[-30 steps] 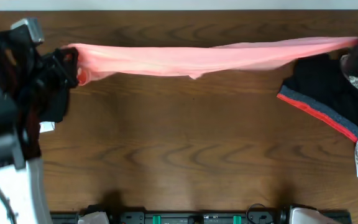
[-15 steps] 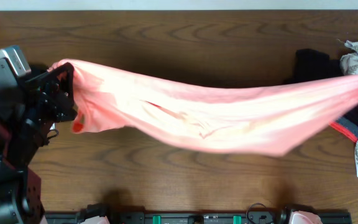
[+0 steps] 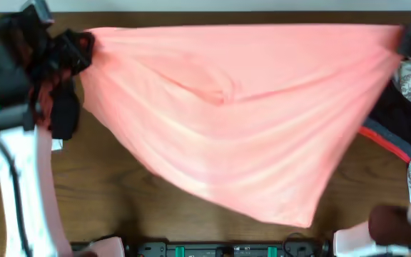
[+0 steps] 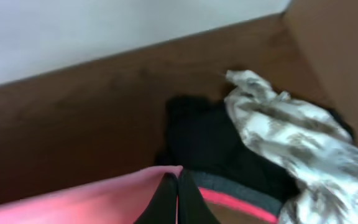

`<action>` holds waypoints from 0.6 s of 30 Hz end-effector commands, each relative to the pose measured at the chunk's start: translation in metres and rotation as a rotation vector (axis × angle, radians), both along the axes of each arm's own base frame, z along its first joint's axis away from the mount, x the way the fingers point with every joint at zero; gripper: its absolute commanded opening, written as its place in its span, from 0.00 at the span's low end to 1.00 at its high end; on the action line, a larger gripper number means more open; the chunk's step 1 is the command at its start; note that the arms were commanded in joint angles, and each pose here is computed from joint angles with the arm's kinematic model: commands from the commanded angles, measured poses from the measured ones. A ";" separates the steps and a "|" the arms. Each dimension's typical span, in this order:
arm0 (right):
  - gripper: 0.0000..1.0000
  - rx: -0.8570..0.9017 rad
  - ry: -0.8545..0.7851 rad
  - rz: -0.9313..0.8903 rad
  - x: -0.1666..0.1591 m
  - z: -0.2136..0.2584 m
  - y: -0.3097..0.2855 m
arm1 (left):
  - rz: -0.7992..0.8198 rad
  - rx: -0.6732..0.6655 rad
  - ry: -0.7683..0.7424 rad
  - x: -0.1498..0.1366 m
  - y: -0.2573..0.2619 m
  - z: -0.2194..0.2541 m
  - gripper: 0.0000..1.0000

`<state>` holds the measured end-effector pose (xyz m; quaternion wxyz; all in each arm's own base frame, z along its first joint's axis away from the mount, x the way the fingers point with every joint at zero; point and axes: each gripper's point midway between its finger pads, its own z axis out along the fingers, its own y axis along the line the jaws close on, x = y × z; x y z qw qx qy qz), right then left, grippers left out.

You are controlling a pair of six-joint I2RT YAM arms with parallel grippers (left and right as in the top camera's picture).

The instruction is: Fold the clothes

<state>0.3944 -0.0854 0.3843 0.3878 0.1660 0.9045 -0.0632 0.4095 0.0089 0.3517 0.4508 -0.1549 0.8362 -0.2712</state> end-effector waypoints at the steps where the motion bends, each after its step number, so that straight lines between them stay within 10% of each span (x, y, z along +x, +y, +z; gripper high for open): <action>1: 0.01 -0.017 0.051 0.012 0.062 -0.049 -0.017 | -0.035 -0.057 -0.008 0.059 -0.010 -0.029 0.06; 9: 0.01 -0.028 -0.133 0.053 0.127 -0.036 -0.021 | -0.220 -0.336 -0.245 0.132 -0.053 -0.010 0.06; 18: 0.01 -0.066 -0.377 0.041 0.090 0.082 -0.021 | -0.404 -0.404 -0.487 0.098 -0.074 0.093 0.06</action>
